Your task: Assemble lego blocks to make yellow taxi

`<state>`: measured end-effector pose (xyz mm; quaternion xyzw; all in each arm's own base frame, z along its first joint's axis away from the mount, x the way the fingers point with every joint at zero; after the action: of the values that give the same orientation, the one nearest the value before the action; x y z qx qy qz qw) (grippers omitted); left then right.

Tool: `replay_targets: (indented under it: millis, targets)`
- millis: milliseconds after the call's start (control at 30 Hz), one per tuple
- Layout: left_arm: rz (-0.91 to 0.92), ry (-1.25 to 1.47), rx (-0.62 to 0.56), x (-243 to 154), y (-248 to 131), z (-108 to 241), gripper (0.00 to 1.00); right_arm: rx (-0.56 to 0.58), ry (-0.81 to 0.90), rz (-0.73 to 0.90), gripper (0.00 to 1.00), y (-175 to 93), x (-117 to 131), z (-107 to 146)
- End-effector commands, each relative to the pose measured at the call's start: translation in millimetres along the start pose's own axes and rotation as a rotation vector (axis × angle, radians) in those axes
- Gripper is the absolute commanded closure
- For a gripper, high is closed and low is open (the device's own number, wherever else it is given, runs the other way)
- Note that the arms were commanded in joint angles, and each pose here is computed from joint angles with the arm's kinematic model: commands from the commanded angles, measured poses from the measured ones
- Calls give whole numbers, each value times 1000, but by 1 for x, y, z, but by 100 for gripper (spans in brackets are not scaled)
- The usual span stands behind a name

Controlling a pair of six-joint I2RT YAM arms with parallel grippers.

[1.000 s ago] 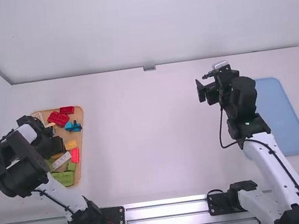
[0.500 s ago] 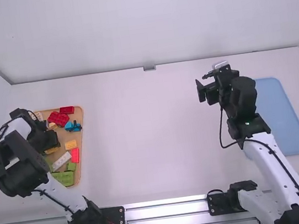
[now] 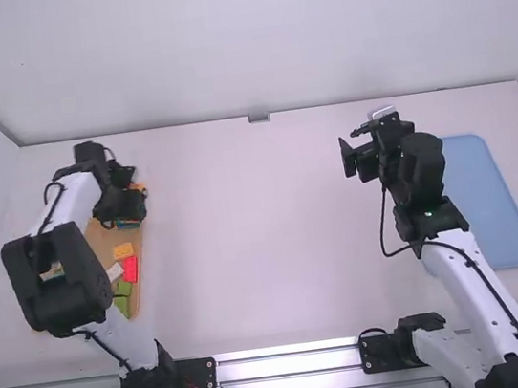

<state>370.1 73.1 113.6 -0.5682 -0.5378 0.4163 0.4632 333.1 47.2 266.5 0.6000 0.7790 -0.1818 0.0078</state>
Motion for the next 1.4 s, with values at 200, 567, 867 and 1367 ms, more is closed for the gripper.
replay_targets:
  millis: [200, 567, 867, 1367]
  targets:
    - [138, 662, 39, -157, -8, 7, 56, -36, -4, 7, 1, -1, -4, -18]
    - [231, 1291, 59, -288, -10, 60, 63, -14, -1, 1, 1, -1, -3, -13]
    - [235, 1308, 90, -288, 30, 79, 59, -8, -3, -1, 1, -1, -2, -12]
    - [170, 1309, 83, -276, 56, 92, 36, -8, -4, -2, 1, -1, -2, -12]
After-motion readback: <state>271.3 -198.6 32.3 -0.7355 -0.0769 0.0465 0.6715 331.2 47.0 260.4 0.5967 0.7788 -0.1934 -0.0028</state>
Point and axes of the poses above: each hand's point on the last joint's axis, 136 mm out from that joint toward the fingers, its own y axis out along the fingers, its own x axis along the line the jaws close on, z = x × y, the point moved 5 cm from there along -y, back along the fingers, and after that the axes turned 5 degrees about -y, right-handed, at the moved point
